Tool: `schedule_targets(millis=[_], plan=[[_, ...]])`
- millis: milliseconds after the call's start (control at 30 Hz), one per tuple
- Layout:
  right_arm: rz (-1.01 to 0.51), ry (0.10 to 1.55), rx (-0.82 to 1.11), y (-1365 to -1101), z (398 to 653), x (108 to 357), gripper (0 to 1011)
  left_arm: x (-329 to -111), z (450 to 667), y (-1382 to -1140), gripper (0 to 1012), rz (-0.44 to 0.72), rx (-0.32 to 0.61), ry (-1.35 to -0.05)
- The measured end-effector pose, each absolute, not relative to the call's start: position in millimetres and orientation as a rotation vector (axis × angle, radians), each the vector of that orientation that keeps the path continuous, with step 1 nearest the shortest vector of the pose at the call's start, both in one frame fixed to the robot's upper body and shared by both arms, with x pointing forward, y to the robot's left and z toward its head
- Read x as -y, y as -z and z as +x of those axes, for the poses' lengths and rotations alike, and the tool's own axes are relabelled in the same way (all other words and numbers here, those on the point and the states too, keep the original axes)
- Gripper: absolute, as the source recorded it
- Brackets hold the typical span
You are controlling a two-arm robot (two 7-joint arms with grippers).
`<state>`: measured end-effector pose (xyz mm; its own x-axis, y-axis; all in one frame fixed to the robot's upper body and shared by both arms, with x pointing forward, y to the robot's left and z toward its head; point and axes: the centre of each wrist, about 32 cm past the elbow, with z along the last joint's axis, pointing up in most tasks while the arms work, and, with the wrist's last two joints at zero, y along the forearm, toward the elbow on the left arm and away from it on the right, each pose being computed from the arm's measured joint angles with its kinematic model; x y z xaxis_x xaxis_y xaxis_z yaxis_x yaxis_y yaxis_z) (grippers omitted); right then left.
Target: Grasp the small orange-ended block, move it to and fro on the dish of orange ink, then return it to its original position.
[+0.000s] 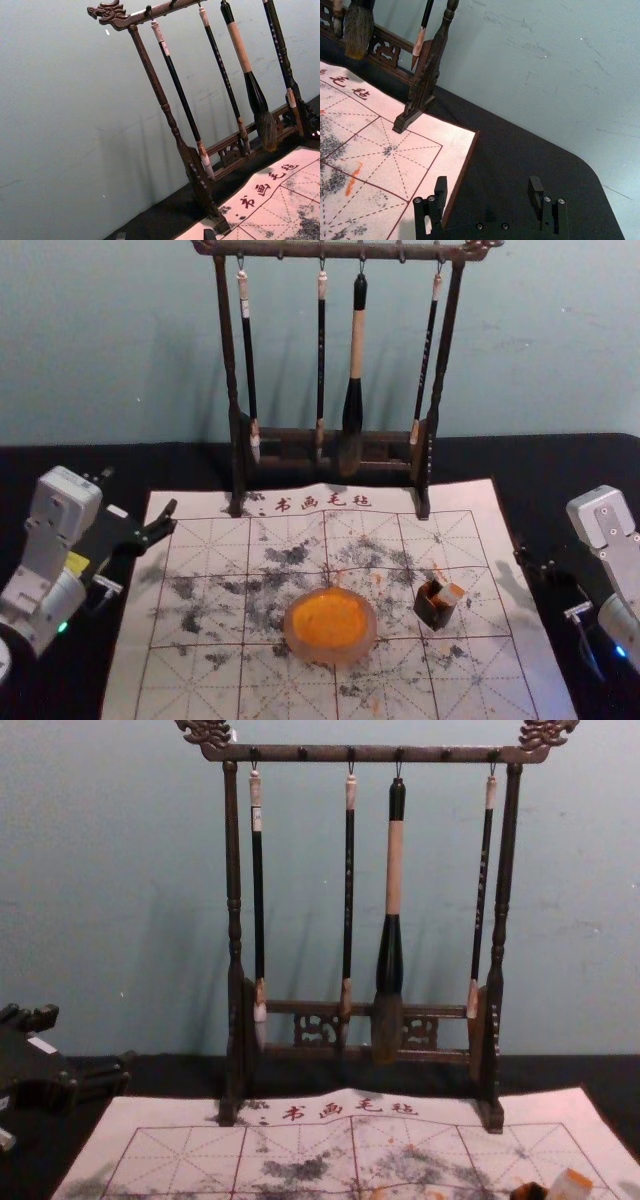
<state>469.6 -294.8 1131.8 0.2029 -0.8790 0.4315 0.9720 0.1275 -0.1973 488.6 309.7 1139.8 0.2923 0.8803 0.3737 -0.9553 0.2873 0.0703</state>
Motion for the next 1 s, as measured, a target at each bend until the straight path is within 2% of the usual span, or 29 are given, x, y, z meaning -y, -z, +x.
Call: schedule_targets(millis=[1000], plan=[[-0.484, 1.362, 0.238, -1132.0, 468.7, 294.3, 1000, -309.7, 488.6, -1139.8, 1001, 0.304, 0.285, -1.248]])
